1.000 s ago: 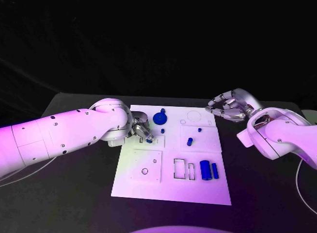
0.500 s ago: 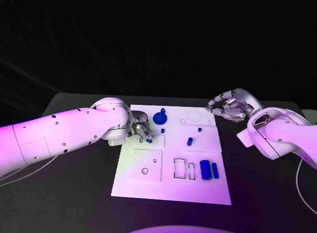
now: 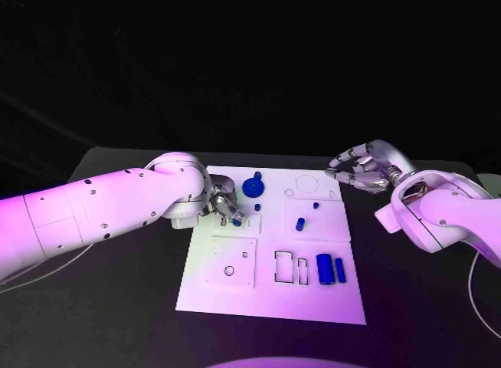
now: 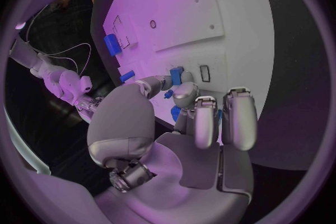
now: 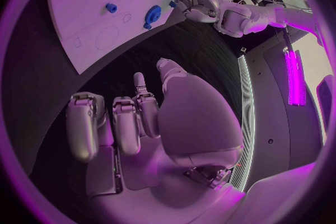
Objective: Assemble the parts on the task board
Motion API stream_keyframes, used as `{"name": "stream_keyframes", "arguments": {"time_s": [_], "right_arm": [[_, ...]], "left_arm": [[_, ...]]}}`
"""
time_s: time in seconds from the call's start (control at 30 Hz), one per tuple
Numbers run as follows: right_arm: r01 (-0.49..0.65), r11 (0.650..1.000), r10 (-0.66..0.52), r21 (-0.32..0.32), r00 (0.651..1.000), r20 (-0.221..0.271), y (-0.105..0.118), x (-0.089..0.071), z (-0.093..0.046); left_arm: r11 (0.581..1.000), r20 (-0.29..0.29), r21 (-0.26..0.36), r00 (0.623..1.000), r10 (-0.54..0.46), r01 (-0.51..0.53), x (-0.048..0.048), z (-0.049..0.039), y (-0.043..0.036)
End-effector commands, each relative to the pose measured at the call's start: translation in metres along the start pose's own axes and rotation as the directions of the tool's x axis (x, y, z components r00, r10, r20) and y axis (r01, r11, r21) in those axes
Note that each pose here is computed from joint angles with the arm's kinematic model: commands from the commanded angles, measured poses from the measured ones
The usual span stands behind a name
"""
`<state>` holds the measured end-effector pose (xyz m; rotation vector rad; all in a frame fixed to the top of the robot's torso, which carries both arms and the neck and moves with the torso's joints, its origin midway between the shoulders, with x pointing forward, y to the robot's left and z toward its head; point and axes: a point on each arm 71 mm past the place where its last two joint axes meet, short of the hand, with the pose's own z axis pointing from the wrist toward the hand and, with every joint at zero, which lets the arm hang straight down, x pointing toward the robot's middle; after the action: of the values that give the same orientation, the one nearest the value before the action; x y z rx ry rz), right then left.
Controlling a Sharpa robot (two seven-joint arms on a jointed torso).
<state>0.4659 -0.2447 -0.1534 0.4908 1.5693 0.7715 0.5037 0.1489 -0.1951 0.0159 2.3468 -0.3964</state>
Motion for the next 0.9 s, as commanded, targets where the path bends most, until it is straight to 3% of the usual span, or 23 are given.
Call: {"name": "stream_keyframes", "arguments": {"time_s": [0.03, 0.9], "right_arm": [[0.004, 1.000, -0.004, -0.012, 1.000, 0.000, 0.0011, 0.0004, -0.0004], [0.004, 1.000, -0.004, -0.015, 1.000, 0.001, 0.0008, -0.0002, -0.0007]], "left_arm": [[1.000, -0.066, 0.002, 0.998, 0.019, -0.019, 0.0113, 0.0033, -0.0018], [1.000, -0.044, 0.003, 0.999, 0.014, -0.014, 0.0089, 0.0042, -0.0021]]}}
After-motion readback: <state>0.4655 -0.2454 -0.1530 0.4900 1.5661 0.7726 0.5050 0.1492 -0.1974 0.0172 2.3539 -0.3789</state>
